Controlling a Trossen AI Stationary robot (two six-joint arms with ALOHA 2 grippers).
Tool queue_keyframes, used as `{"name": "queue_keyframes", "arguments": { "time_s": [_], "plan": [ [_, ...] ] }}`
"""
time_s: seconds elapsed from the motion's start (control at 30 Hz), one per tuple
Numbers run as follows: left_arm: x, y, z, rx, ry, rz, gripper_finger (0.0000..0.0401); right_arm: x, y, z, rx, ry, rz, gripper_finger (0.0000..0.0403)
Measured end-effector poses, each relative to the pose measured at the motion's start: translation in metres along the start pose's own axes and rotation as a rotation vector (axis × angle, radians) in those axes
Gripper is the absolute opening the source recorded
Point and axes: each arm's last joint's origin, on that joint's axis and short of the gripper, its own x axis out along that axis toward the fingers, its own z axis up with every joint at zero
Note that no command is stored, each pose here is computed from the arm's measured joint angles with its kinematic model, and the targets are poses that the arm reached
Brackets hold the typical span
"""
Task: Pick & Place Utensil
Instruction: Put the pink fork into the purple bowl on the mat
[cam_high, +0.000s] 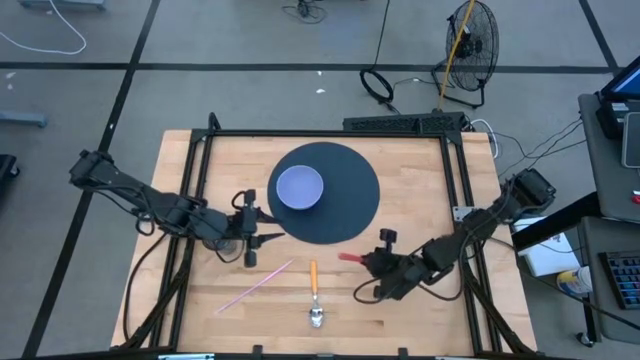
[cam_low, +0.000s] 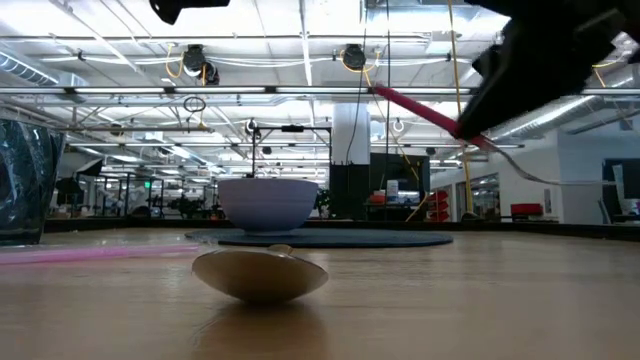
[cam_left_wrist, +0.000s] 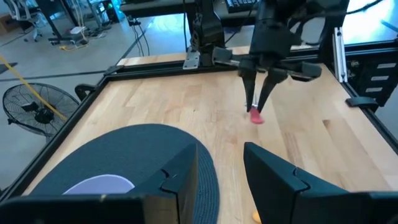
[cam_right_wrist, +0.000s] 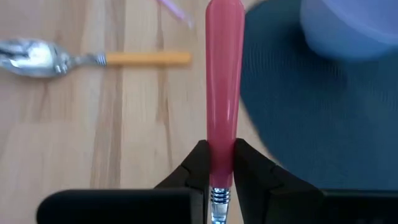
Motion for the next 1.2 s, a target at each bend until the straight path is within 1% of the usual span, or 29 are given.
{"name": "queue_keyframes", "arguments": {
  "time_s": [0.3, 0.63, 0.73, 0.87, 1.0, 1.17, 1.2],
  "plan": [
    [0.005, -0.003, 0.0, 0.002, -0.005, -0.011, 0.0134, 0.008, -0.007, 0.031, -0.112, -0.214, 0.018, 0.0041],
    [0.008, -0.004, 0.002, 0.014, -0.03, -0.019, 0.0134, 0.012, -0.023, 0.059, -0.181, -0.405, -0.036, 0.004],
    [0.015, -0.008, 0.001, 0.042, -0.036, -0.04, 0.0134, 0.011, -0.027, 0.067, -0.194, -0.47, -0.045, 0.004],
    [0.028, -0.013, 0.001, 0.093, -0.07, -0.08, 0.0134, 0.01, -0.032, 0.077, -0.203, -0.553, -0.009, 0.004],
    [0.039, -0.014, 0.001, 0.124, -0.108, -0.092, 0.0134, 0.011, -0.037, 0.081, -0.203, -0.585, 0.017, 0.004],
    [0.048, -0.011, 0.001, 0.133, -0.121, -0.081, 0.0135, 0.011, -0.038, 0.082, -0.204, -0.596, 0.033, 0.004],
    [0.048, -0.009, 0.001, 0.129, -0.128, -0.093, 0.0139, 0.011, -0.038, 0.082, -0.204, -0.598, 0.034, 0.004]
  ]
}}
